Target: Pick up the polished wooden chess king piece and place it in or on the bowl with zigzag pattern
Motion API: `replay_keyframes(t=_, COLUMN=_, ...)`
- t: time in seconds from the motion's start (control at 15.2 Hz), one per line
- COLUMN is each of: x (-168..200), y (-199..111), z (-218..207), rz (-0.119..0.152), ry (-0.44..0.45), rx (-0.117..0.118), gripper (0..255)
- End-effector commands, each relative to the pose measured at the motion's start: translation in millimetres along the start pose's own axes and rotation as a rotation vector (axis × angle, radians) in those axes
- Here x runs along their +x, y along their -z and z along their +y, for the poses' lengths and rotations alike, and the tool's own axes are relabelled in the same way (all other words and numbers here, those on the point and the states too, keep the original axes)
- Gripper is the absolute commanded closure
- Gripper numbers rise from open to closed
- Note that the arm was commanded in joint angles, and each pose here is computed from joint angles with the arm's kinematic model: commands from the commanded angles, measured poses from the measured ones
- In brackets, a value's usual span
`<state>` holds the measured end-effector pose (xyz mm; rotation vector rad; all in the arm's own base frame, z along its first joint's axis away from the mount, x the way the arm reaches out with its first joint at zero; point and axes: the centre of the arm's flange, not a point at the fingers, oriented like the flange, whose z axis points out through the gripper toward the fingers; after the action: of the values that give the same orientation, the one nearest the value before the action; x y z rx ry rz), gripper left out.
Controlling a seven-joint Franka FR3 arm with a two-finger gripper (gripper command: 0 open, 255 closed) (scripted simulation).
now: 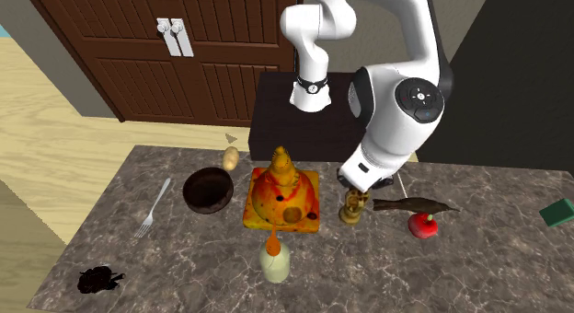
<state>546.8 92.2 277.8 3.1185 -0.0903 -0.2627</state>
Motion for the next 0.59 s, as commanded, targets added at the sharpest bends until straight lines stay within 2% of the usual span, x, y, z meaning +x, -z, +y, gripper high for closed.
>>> replay_keyframes(t=0.0, x=-2.3, y=11.0, z=-0.4, rz=0.0, ry=0.0, rx=0.0, gripper=255)
replay_keyframes(t=0.2, x=-4.4, y=23.5, z=-0.2, rz=0.0, ry=0.0, rx=0.0, gripper=255)
replay_keyframes(t=0.53, x=-17.2, y=25.4, z=64.5, rz=0.0, ry=0.0, rx=0.0, gripper=255)
